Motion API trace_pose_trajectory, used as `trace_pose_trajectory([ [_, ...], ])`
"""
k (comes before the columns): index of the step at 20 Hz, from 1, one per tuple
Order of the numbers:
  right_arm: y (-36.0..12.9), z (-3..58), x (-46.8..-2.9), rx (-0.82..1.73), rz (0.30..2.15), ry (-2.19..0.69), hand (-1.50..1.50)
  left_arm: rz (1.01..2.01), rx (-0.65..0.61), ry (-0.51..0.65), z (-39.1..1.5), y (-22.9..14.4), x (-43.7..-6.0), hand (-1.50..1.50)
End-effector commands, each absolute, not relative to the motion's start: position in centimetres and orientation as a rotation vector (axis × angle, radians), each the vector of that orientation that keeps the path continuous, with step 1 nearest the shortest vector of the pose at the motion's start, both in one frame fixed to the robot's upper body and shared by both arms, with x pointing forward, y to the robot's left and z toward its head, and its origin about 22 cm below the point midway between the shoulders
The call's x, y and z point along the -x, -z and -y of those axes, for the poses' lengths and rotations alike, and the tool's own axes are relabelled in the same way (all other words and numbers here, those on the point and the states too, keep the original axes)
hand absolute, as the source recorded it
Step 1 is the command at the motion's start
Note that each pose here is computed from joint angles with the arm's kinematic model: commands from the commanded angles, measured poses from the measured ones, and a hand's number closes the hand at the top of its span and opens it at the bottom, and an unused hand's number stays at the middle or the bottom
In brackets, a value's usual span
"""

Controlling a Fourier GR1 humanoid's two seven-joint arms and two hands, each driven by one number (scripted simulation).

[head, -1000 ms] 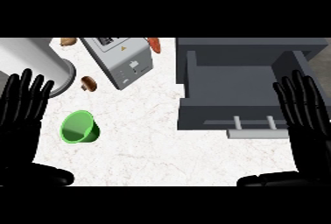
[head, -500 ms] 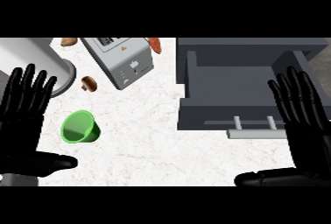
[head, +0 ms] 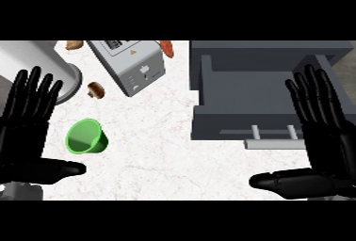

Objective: Pick up the cup, place it into the drawer and close the drawer

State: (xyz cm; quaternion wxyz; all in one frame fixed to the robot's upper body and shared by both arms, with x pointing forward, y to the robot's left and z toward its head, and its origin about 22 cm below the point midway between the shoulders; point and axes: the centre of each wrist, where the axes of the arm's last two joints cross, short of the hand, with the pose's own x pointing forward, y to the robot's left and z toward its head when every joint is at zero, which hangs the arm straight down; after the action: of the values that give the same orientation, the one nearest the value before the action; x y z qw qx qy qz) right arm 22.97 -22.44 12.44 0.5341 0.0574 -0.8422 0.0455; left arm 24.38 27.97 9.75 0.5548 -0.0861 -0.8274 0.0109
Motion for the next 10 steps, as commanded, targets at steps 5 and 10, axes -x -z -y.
trace_pose_trajectory([
  [5, -12.8, 21.9, -21.6, -0.121, 2.008, -0.118, -1.5, 1.908, 0.153, -0.048, -28.5, -6.4, -24.1, -1.5],
  [10, -11.9, 22.9, -23.9, -0.13, 2.017, -0.113, -1.5, 1.836, 0.125, -0.052, -29.7, -5.5, -24.8, -1.5],
])
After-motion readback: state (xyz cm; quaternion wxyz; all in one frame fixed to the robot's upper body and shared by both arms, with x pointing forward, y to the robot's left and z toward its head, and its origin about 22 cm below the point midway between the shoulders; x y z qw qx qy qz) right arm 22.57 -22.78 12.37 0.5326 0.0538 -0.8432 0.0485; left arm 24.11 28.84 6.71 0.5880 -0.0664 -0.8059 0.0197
